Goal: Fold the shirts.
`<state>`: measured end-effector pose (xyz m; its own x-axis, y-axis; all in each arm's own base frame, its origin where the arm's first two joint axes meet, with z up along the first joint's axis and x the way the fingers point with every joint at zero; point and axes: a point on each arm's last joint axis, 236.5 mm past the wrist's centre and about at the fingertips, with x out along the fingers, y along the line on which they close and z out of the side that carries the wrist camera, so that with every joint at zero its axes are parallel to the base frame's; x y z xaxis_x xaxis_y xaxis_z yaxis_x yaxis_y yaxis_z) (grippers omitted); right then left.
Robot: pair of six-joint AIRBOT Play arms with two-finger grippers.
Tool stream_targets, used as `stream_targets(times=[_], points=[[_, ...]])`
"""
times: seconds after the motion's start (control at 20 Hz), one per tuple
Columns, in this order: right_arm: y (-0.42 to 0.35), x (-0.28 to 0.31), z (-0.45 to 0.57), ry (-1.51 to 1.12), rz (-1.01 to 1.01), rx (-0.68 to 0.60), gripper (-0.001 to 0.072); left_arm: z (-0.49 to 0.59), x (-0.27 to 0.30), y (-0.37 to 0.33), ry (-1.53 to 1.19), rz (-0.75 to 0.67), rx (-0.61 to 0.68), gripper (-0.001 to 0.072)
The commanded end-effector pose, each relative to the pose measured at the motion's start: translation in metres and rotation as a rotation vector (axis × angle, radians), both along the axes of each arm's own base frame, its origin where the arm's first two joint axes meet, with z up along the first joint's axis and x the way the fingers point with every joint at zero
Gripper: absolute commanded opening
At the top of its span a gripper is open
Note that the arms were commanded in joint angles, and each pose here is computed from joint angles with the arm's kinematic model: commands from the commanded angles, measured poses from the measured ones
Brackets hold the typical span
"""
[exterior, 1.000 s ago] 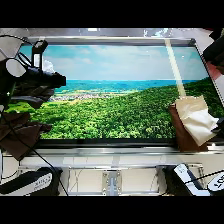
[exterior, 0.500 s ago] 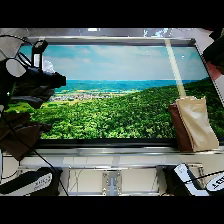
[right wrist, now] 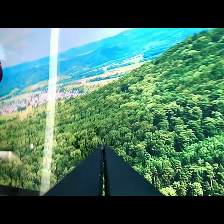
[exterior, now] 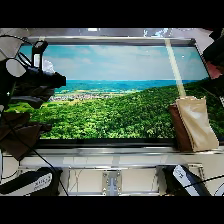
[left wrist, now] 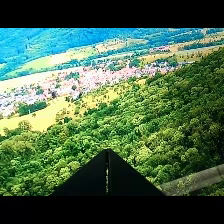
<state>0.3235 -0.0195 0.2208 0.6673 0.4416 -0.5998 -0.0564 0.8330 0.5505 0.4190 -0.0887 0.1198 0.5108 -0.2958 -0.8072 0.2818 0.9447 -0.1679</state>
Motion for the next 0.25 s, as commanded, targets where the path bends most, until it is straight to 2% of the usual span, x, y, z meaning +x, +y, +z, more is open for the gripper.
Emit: stream_targets(times=[0.0, 0.2], points=[[0.0239, 0.0009, -0.0015, 0.000, 0.081, -0.023, 0.0013, -0.0006, 0.0000, 0.0001, 0.001, 0.000, 0.001, 0.0012], [0.0260, -0.0005, -0.0023, 0.006, 0.090, -0.023, 0.0013, -0.0005, 0.0001, 0.0002, 0.001, 0.000, 0.001, 0.0012]])
